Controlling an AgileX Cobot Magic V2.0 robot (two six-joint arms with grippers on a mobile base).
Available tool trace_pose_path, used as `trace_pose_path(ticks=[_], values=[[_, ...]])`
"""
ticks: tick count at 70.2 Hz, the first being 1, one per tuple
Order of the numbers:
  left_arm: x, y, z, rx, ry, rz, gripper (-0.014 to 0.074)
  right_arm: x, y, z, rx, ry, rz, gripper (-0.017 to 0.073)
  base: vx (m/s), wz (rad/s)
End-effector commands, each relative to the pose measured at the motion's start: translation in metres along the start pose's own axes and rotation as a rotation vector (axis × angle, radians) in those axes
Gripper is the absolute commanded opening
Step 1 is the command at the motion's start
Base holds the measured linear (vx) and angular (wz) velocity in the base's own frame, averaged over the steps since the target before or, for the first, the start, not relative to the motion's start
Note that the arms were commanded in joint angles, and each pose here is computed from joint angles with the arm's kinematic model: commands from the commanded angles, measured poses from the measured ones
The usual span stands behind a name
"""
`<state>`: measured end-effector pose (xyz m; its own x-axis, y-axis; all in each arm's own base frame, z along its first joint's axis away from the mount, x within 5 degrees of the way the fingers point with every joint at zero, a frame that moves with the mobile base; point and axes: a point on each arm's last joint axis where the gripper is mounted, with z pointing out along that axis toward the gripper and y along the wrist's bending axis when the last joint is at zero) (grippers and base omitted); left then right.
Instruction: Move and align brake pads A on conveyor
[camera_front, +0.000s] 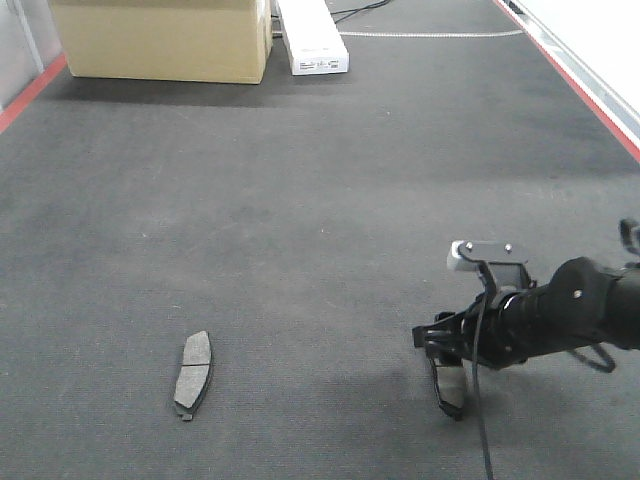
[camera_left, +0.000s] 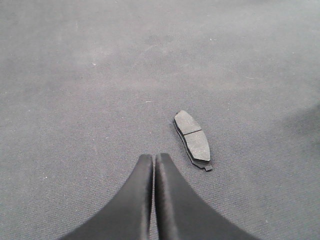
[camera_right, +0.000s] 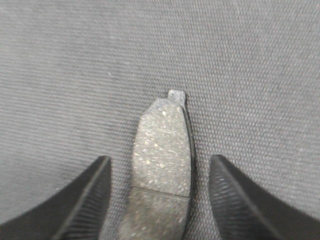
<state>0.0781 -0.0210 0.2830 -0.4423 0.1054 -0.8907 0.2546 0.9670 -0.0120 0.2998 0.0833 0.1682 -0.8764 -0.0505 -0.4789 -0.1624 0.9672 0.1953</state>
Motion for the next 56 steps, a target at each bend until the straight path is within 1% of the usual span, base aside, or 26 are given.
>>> trace_pose_path(ticks=[1, 7, 13, 23, 32, 41, 56], values=[[-0.014, -0.001, -0.004, 0.013, -0.089, -0.005, -0.0006, -0.016, 0.005, -0.028, -0.006, -0.105, -0.044, 0.0424, 0.00, 0.00], [-0.014, -0.001, -0.004, 0.013, -0.089, -0.005, -0.0006, -0.013, 0.006, -0.042, -0.002, -0.132, -0.074, 0.0377, 0.00, 0.00], [-0.014, -0.001, -0.004, 0.013, -0.089, -0.005, -0.0006, -0.006, 0.006, -0.060, 0.006, -0.191, -0.093, 0.0304, 0.00, 0.00], [-0.014, -0.001, -0.004, 0.013, -0.089, -0.005, -0.0006, 0.011, 0.007, -0.098, 0.018, -0.321, -0.129, 0.0137, 0.00, 0.00], [-0.014, -0.001, -0.004, 0.013, -0.089, -0.005, -0.0006, 0.027, 0.009, -0.132, 0.023, -0.410, -0.183, -0.0015, 0.00, 0.00], [-0.014, -0.001, -0.004, 0.013, -0.089, -0.005, -0.0006, 0.046, 0.010, -0.163, 0.018, -0.507, -0.211, -0.0003, 0.00, 0.00], [-0.014, -0.001, -0.004, 0.013, -0.089, -0.005, -0.0006, 0.091, 0.008, -0.196, 0.009, -0.677, -0.229, -0.0002, 0.00, 0.00]])
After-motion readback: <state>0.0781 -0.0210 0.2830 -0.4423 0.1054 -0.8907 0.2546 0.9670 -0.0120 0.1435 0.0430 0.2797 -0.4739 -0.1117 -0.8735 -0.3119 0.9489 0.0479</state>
